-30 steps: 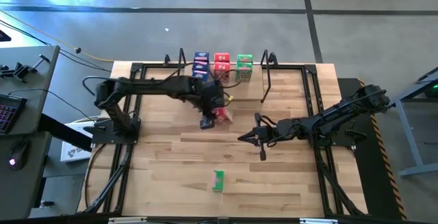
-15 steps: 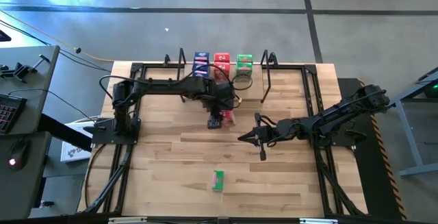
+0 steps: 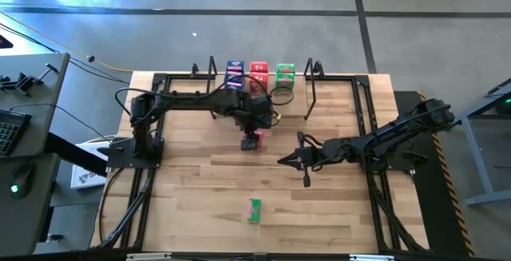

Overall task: Stack cereal on shelf
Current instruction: Move the red cereal box to the center of the table, then put the red cereal box on the shelf aligned with the other red cereal box

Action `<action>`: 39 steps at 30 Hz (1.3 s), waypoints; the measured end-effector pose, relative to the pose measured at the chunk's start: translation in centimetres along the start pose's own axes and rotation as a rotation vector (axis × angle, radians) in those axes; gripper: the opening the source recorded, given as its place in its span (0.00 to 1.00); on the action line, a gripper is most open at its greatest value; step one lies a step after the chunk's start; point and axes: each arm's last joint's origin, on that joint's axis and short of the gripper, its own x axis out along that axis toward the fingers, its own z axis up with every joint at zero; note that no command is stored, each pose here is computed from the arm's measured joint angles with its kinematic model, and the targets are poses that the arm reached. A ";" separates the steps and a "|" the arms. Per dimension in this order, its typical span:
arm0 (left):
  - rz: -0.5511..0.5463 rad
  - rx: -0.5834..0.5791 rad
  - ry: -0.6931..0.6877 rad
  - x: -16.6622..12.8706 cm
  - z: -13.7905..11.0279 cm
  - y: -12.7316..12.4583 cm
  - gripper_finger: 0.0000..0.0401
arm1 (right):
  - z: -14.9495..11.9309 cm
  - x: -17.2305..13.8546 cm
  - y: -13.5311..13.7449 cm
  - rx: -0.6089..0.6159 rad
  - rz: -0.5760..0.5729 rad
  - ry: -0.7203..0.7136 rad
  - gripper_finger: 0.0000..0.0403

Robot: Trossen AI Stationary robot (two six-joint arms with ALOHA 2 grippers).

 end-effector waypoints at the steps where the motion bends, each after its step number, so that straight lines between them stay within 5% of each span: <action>1: 0.000 0.003 0.004 -0.3 -0.1 -0.1 0.62 | 0.0 0.0 0.0 0.000 0.000 0.000 0.00; 15: 0.065 0.103 0.040 -1.3 -0.5 -2.1 0.63 | -0.1 0.0 0.0 -0.001 0.000 0.007 0.00; 24: 0.110 0.050 0.131 -1.6 -2.0 -2.7 0.61 | -0.2 0.0 0.0 0.001 0.001 0.016 0.00; 30: 0.122 -0.008 -0.068 -2.4 -4.7 -3.6 0.52 | -0.5 0.0 0.0 0.026 0.002 0.052 0.00; 39: 0.129 -0.034 -0.603 -4.6 -10.2 -5.9 0.39 | -0.6 0.0 -0.5 0.102 -0.060 0.059 0.01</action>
